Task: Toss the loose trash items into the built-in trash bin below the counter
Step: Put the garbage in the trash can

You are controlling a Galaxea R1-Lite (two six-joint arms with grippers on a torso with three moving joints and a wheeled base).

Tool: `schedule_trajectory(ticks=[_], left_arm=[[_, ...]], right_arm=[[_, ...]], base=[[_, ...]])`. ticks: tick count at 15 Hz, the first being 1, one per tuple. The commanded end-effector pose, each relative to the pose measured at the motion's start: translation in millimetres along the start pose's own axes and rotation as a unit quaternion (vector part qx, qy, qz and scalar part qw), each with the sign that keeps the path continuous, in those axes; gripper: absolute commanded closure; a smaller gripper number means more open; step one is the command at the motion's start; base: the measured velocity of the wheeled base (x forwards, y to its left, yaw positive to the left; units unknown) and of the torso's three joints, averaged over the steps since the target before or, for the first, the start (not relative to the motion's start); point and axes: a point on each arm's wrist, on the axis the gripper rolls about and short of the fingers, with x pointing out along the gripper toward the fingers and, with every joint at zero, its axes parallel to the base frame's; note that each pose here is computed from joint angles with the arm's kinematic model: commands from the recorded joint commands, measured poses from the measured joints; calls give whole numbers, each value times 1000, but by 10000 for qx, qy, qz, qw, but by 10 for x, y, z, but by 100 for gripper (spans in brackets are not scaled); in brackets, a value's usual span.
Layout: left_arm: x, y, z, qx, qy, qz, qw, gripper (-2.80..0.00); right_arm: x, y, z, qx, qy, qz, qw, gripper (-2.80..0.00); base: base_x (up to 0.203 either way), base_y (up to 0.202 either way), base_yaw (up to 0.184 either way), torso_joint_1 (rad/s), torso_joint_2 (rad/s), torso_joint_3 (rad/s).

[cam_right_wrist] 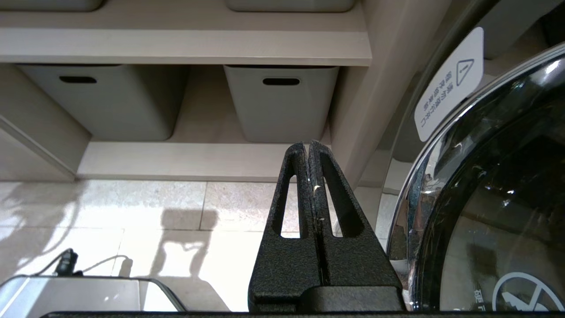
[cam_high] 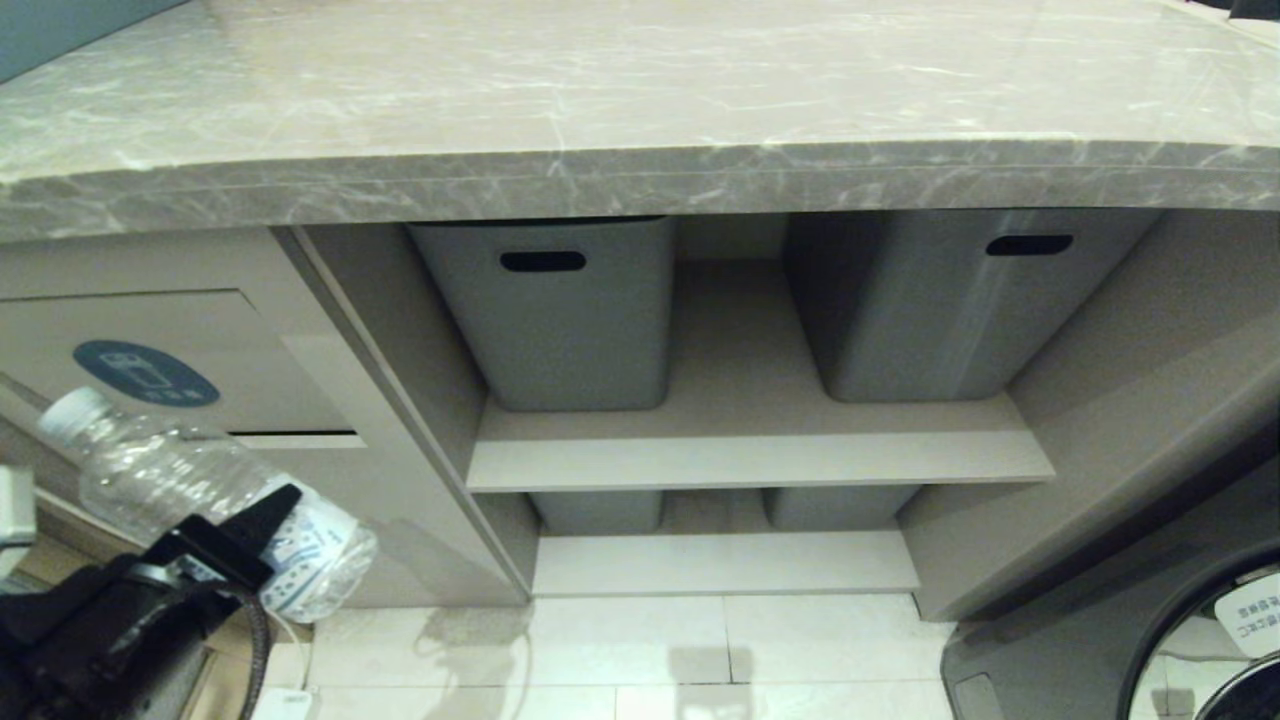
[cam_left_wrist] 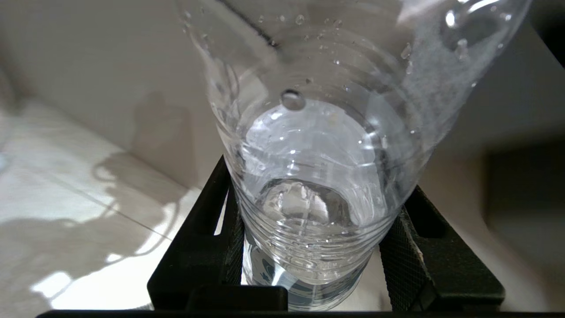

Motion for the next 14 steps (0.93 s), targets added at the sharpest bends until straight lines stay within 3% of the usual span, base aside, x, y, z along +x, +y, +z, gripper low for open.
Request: schedule_trajectory(ticks=[1, 2, 4, 6, 7, 9, 11, 14], left_arm=[[39, 165, 94, -204, -392, 532, 9976, 0], [66, 257, 125, -484, -541, 805, 9941, 0], [110, 347, 179, -1334, -613, 863, 9854, 0], [162, 447, 266, -2207, -748, 926, 9680, 0], [213, 525, 309, -2573, -827, 1054, 9570, 0], [392, 700, 479, -3397, -1110, 1301, 9248, 0], [588, 743, 651, -4140, -1186, 1124, 8955, 0], [760, 708, 729, -4537, -878, 730, 8838, 0]], right_arm=[[0, 0, 0, 6, 0, -1, 10000, 0], [0, 0, 0, 7, 1, -1, 10000, 0], [0, 0, -1, 6, 4, -1, 10000, 0], [0, 0, -2, 21, 8, -1, 10000, 0], [0, 0, -2, 21, 8, -2, 10000, 0], [0, 0, -2, 21, 8, -9, 10000, 0], [0, 0, -2, 21, 8, -1, 10000, 0], [0, 0, -1, 13, 6, -1, 10000, 0]], base=[[0, 0, 0, 0, 0, 0], [0, 0, 0, 0, 0, 0], [0, 0, 0, 0, 0, 0], [0, 0, 0, 0, 0, 0], [0, 0, 0, 0, 0, 0], [0, 0, 0, 0, 0, 0], [0, 0, 0, 0, 0, 0], [0, 0, 0, 0, 0, 0]])
